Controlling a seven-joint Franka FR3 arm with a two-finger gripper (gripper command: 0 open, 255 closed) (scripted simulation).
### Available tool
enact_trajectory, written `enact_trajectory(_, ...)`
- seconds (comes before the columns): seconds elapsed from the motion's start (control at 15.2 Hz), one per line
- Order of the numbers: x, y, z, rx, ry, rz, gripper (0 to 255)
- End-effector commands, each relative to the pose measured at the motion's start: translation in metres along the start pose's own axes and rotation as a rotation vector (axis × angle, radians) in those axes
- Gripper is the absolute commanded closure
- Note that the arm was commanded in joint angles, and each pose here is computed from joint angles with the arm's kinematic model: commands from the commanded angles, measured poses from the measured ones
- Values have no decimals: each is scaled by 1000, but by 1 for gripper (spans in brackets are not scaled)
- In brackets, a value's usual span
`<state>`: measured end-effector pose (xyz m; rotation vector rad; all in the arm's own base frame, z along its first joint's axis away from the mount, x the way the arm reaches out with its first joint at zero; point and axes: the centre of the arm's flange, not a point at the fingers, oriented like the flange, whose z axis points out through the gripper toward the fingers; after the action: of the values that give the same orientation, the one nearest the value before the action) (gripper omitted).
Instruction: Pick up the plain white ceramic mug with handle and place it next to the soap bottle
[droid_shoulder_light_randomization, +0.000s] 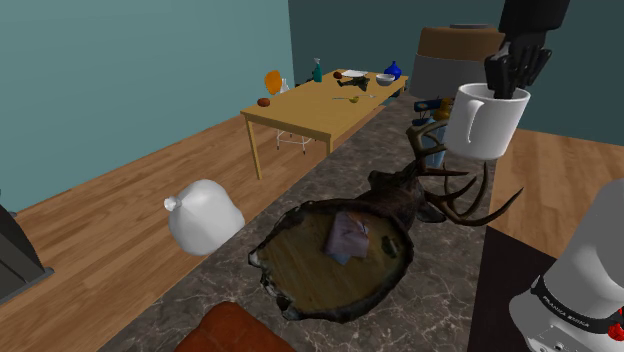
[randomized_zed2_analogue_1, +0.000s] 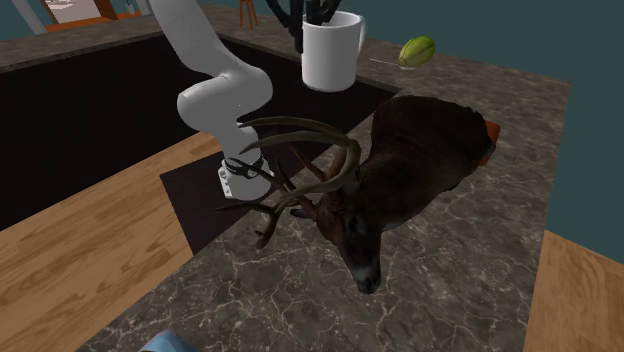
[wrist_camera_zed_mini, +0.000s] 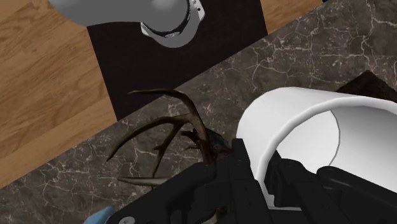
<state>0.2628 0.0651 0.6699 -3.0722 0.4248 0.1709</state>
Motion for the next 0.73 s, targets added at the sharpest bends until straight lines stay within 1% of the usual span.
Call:
enact_trajectory(0.0,14,25,0,-1,0,-1,255)
enact_trajectory(0.66,74,143,-9,-1,0,-1,255)
